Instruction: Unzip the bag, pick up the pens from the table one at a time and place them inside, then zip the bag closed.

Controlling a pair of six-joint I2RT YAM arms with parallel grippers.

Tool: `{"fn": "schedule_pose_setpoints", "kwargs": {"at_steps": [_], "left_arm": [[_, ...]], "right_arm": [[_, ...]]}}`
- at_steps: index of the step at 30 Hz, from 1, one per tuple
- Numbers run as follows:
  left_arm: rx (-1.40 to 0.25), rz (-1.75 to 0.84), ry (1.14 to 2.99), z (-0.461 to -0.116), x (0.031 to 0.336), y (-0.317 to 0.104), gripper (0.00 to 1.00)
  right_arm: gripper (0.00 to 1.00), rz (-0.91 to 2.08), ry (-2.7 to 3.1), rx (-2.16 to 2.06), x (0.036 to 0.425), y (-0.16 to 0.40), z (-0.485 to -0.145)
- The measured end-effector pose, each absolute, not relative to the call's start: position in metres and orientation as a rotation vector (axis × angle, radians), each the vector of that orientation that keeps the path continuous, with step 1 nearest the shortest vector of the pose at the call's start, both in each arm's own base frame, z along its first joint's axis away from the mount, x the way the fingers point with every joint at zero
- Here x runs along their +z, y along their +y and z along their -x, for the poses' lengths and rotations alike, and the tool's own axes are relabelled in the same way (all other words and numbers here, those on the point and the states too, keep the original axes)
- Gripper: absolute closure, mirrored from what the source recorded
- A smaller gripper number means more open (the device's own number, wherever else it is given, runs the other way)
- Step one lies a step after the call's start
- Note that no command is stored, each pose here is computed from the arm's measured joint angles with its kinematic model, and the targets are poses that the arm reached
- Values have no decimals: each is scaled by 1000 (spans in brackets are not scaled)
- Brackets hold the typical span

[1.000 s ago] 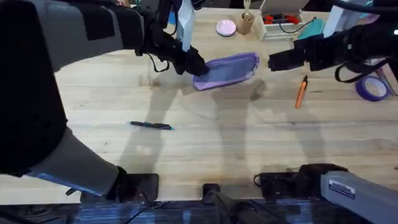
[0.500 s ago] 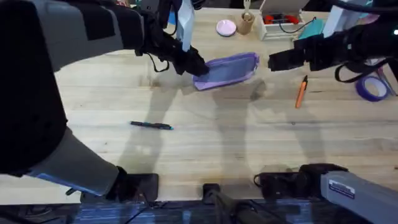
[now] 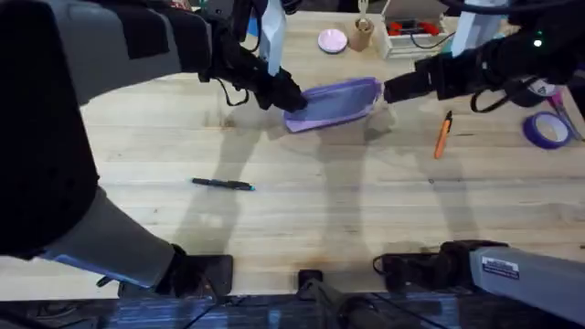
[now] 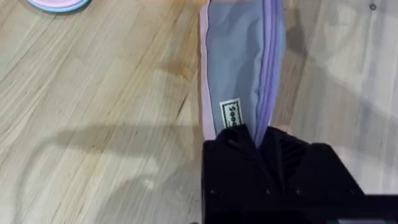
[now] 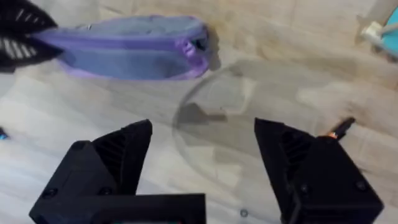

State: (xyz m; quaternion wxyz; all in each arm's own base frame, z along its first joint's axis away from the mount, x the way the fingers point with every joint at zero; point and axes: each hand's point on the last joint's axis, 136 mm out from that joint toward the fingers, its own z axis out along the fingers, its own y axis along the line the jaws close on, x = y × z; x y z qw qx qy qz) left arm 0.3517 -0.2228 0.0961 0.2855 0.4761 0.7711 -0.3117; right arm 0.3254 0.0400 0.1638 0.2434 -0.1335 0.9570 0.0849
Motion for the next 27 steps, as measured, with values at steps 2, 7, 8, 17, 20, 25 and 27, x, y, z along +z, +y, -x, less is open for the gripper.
{"fn": "schedule_pose_setpoints", "kwargs": {"at_steps": [2,7,8,17,20,25,27], "left_arm": [[-834,-1273,2062,-352,96,-223,958],[-834,-1273,2062,-352,96,-223,958],[-834,-1273,2062,-352,96,-223,958],[-833,-1273,2062,-352,96,-223,958],[-833,-1273,2062,-352,96,-223,958],[-832,-1273,2062,-352,96,-223,958],[-832,-1273,2062,-352,96,-223,958]], "right_arm": [[6,365,2604,229,162,40,-332],[6,366,2624,234,152,40,-337],[6,367,2633,236,149,41,-338],[6,415,2626,248,130,54,-358],[6,440,2613,252,123,61,-366],[6,442,2656,261,107,62,-366],[6,442,2665,263,103,62,-367]]}}
